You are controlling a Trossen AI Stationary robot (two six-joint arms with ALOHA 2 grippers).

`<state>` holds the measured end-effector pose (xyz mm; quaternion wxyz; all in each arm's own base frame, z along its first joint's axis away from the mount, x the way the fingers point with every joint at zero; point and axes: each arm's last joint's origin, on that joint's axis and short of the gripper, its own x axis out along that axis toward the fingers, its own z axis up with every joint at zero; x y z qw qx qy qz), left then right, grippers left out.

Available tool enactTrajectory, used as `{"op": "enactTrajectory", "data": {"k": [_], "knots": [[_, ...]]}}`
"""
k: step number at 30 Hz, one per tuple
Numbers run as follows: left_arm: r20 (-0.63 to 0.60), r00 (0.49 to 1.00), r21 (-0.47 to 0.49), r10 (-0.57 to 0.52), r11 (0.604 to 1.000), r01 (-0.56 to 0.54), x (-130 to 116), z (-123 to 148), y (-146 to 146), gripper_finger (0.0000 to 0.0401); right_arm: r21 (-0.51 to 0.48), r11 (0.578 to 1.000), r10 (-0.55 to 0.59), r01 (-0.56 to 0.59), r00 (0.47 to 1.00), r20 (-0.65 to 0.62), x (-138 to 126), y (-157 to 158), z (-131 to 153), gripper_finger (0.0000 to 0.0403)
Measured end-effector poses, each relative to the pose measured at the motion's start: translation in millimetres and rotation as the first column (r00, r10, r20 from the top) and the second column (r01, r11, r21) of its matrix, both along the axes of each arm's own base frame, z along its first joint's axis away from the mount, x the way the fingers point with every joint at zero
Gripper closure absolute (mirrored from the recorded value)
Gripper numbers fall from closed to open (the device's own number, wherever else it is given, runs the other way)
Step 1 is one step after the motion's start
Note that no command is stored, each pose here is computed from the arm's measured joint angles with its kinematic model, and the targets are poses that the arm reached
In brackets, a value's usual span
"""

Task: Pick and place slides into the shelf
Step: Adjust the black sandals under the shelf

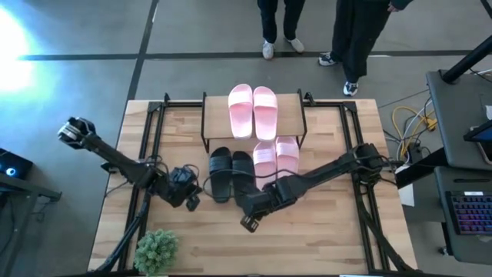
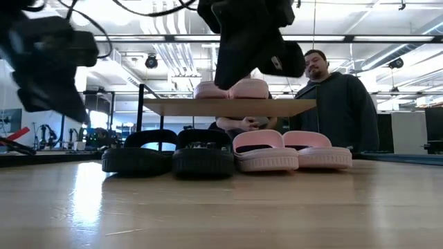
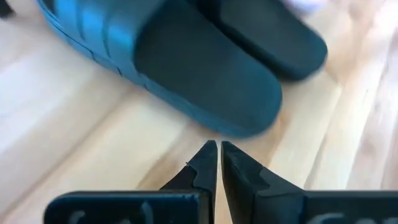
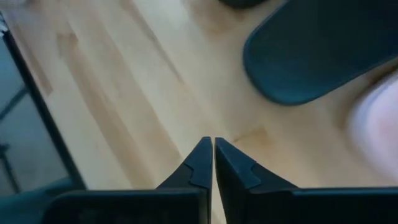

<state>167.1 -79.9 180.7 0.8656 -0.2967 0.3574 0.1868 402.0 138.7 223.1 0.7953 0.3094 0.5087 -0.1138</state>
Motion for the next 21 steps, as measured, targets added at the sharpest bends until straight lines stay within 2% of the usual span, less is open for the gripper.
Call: {"op": "enactTrajectory", "data": {"k": [5, 11, 17, 21], "knots": [[-0.016, 0.997, 0.008, -0.075, 0.997, 0.075, -4, -8, -14, 0.0393, 0.065, 0.997, -0.045, 0.045, 0.999, 0.001, -3, 7, -13, 0.0394], [0.001, 0.995, 0.005, -0.099, 0.995, 0.099, -1, -10, -22, 0.0393, 0.118, 0.988, -0.106, 0.1, 0.993, 0.044, -2, 7, -27, 0.0394], [-0.001, 0.995, 0.017, -0.103, 0.995, 0.103, 1, -12, -23, 0.0393, 0.116, 0.983, -0.148, 0.139, 0.987, 0.068, -1, 3, -43, 0.0394], [0.002, 0.995, 0.015, -0.102, 0.995, 0.102, 1, -12, -23, 0.0393, 0.093, 0.988, -0.127, 0.12, 0.989, 0.07, 2, 0, -55, 0.0394]]}}
